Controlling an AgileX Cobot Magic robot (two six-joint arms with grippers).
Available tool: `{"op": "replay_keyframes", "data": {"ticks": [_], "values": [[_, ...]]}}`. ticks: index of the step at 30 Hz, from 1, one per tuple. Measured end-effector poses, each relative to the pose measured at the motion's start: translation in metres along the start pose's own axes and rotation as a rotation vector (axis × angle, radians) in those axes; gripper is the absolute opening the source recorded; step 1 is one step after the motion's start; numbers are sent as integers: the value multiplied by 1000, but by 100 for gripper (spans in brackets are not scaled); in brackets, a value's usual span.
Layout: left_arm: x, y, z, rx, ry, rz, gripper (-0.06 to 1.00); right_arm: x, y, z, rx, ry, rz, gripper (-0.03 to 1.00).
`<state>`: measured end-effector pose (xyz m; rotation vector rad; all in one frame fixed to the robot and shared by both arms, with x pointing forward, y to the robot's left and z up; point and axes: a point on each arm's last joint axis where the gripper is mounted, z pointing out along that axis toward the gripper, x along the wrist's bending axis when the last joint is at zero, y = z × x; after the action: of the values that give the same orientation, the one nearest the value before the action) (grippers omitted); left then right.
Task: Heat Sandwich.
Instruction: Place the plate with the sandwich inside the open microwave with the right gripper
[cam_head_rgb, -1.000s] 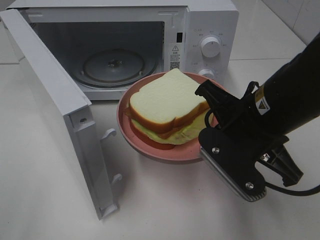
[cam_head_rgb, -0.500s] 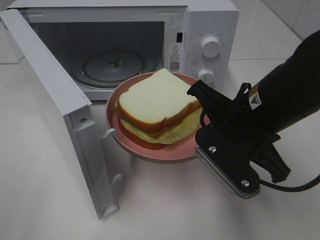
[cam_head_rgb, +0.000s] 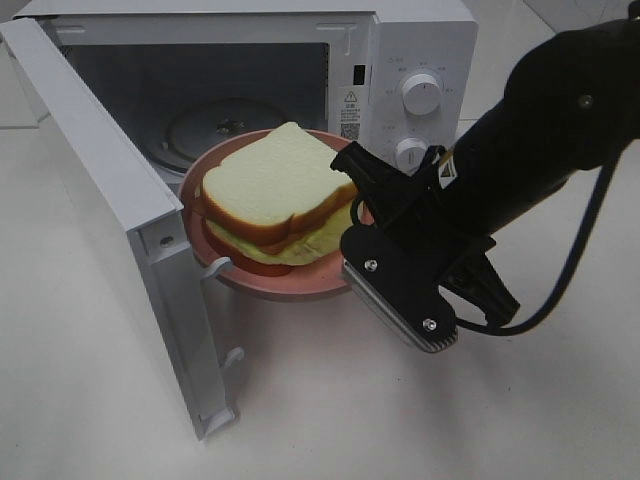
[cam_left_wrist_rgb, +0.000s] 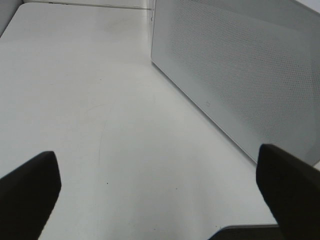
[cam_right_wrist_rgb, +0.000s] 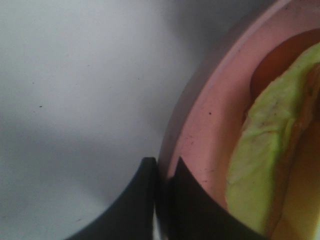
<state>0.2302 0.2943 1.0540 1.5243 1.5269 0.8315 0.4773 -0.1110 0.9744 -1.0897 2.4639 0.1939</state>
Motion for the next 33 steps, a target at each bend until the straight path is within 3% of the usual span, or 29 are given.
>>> {"op": "replay_keyframes", "data": {"ticks": [33], "values": [[0, 0, 0, 0, 0, 0, 99, -85, -10, 56, -61, -30, 11, 5]]}}
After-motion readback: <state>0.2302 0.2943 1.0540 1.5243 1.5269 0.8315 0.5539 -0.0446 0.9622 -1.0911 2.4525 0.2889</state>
